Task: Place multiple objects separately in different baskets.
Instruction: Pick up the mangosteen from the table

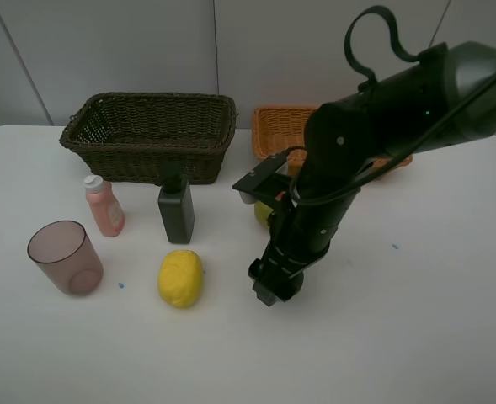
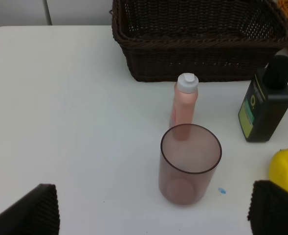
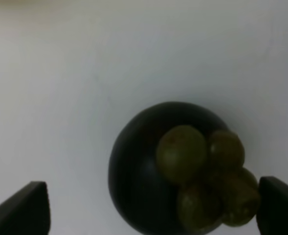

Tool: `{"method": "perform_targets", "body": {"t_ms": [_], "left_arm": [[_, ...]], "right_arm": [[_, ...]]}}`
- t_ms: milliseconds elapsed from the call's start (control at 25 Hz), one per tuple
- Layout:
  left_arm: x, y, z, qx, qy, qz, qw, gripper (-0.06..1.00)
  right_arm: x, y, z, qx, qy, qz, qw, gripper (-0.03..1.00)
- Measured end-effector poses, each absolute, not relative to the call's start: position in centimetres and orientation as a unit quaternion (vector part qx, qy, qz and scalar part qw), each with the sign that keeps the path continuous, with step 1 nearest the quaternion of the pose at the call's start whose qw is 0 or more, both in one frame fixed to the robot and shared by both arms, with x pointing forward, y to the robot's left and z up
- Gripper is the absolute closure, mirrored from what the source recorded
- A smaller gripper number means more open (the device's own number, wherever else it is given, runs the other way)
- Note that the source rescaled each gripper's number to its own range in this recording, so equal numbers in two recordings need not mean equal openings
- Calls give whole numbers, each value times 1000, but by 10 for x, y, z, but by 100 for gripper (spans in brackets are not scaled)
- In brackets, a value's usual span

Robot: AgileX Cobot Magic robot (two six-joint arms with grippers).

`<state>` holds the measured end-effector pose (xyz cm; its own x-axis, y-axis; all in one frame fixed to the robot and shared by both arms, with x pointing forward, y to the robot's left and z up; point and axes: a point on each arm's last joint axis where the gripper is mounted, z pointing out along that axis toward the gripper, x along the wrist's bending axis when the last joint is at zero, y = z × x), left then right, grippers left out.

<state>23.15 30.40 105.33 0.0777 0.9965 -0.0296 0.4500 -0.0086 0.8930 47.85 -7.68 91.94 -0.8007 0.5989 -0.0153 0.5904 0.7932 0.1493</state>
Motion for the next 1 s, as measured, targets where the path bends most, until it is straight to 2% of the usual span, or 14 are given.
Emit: {"method": "perform_targets", "body": {"t_ms": [800, 1000], "left_arm": [[231, 304, 1053, 620, 584, 347, 394, -6], [231, 304, 1053, 620, 584, 347, 394, -6]], "right_arm": [[482, -75, 919, 307, 947, 82, 47, 8], [482, -75, 919, 307, 947, 82, 47, 11]]}}
